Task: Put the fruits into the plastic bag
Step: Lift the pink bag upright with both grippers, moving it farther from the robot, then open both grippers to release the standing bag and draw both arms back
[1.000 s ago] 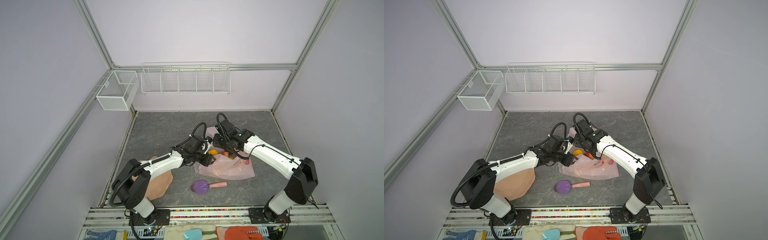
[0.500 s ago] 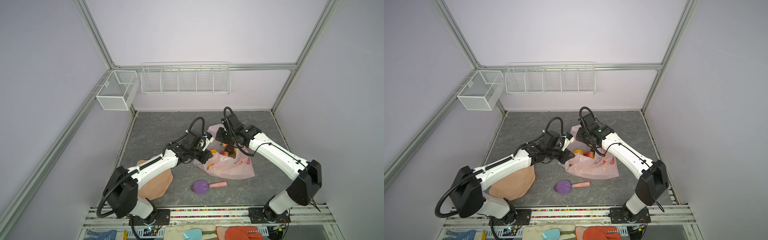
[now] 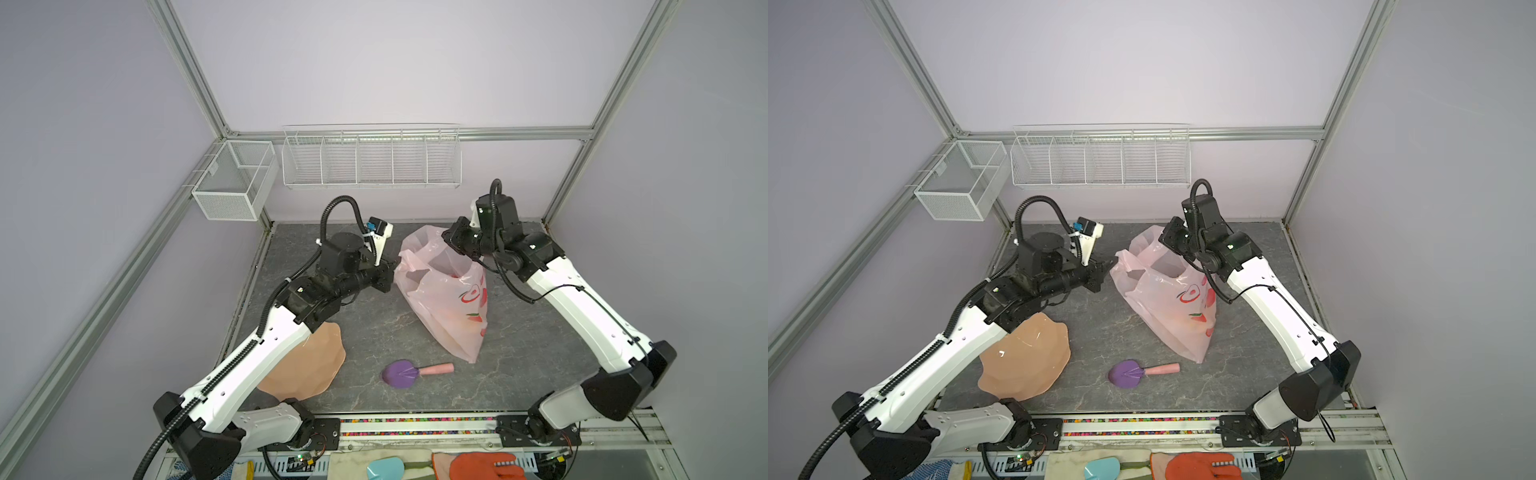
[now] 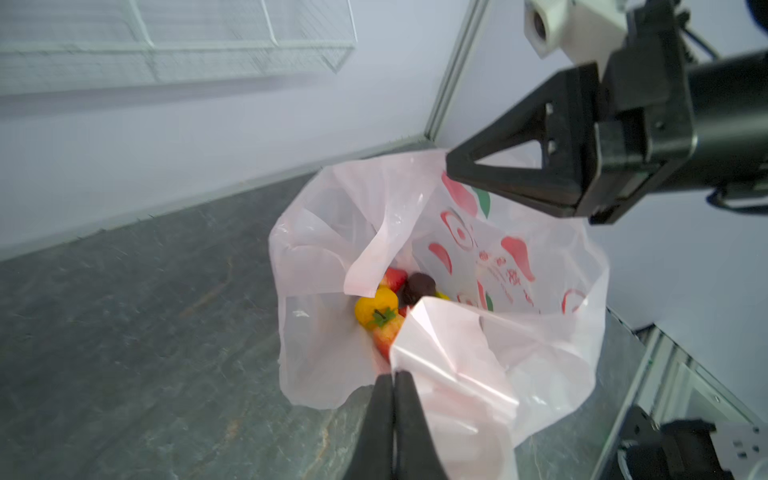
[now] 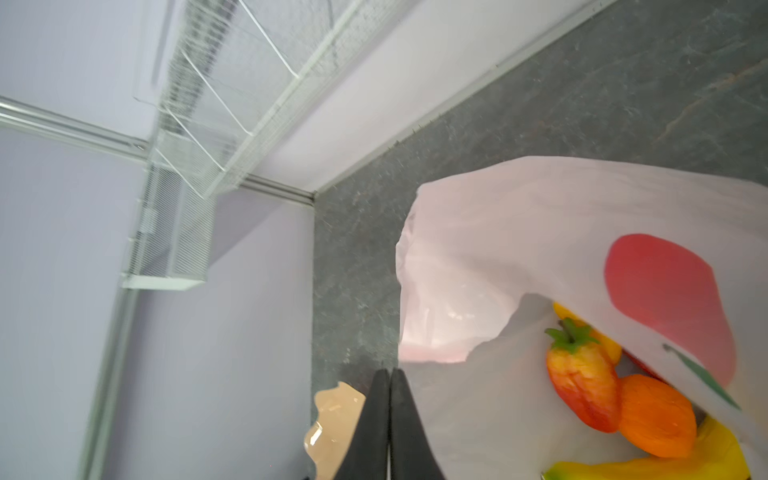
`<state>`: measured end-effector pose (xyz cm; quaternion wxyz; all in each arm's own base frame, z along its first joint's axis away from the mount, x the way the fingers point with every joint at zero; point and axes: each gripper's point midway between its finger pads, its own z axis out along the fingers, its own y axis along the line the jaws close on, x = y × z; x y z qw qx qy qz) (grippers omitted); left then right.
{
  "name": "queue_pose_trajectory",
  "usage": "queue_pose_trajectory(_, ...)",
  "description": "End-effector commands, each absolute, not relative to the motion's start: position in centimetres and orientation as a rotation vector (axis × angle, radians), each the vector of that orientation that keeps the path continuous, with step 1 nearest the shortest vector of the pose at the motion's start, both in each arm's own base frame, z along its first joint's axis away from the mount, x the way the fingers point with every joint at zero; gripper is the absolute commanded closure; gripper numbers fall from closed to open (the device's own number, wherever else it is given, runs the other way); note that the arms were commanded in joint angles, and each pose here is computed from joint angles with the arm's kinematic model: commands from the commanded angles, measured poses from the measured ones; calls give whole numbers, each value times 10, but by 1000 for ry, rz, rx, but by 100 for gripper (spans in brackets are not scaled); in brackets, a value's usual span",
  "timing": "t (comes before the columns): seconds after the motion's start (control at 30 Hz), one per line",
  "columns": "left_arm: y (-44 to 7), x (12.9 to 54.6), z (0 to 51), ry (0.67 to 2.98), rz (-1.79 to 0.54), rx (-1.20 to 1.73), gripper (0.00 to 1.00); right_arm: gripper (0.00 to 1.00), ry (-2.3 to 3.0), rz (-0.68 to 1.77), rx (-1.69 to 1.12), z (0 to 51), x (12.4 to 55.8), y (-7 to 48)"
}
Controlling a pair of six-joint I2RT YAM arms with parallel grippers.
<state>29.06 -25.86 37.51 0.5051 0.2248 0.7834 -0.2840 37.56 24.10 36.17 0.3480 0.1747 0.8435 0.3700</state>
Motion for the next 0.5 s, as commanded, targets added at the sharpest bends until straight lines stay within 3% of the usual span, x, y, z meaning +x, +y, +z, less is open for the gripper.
queue_pose_trajectory(0.0,-224,303,422,1803,-593,437,100,93,2037,1059,626,392,381,214)
queue_pose_trajectory(0.2,-219,315,454,1754,-532,450,100,93,1943,1072,703,406,382,186)
queue_pose_trajectory(0.47,-216,337,419,1811,-527,457,100,93,1967,1068,734,381,369,178)
